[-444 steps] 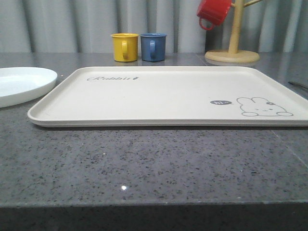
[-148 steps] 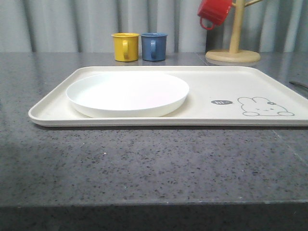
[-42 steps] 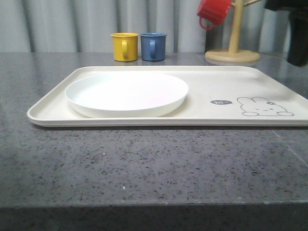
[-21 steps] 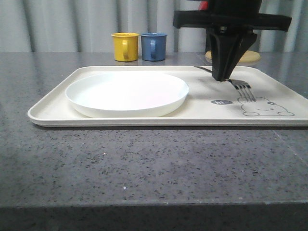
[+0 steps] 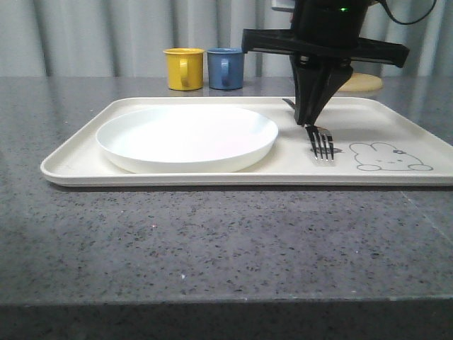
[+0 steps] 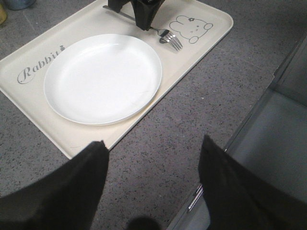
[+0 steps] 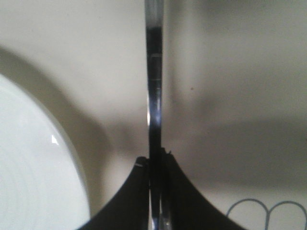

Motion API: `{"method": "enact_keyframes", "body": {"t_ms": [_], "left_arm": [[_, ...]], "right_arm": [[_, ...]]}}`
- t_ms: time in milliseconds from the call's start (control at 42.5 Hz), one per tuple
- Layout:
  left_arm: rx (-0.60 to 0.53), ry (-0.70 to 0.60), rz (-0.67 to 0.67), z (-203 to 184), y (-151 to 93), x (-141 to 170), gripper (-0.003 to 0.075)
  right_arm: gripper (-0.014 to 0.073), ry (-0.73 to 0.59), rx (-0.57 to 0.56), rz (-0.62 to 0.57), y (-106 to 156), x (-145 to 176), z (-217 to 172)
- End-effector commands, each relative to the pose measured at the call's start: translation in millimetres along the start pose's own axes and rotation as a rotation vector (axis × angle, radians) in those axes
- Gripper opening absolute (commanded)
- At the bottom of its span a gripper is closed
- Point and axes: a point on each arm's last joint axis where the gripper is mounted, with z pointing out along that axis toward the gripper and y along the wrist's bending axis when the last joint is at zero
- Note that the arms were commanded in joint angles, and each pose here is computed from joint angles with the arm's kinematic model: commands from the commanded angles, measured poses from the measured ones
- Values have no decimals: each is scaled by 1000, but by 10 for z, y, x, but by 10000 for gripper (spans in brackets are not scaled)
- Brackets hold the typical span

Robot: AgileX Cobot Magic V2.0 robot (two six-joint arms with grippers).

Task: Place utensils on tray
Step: 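Lower the fork onto the tray beside the plate and release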

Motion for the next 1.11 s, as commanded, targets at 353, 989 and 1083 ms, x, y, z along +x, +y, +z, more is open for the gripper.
{"method": "enact_keyframes", "body": {"t_ms": [353,989,1083], "left_arm": [[9,-93,-13,-54,-6,-125,417],[9,-93,-13,-54,-6,-125,417],[9,-93,-13,-54,-6,-125,417]], "right_arm": [[124,-86,-36,-5,33,-74,-204],[304,-227,177,-256,-473,115,-1053],[304,-235,204,-247,-716,163,-1178]]}}
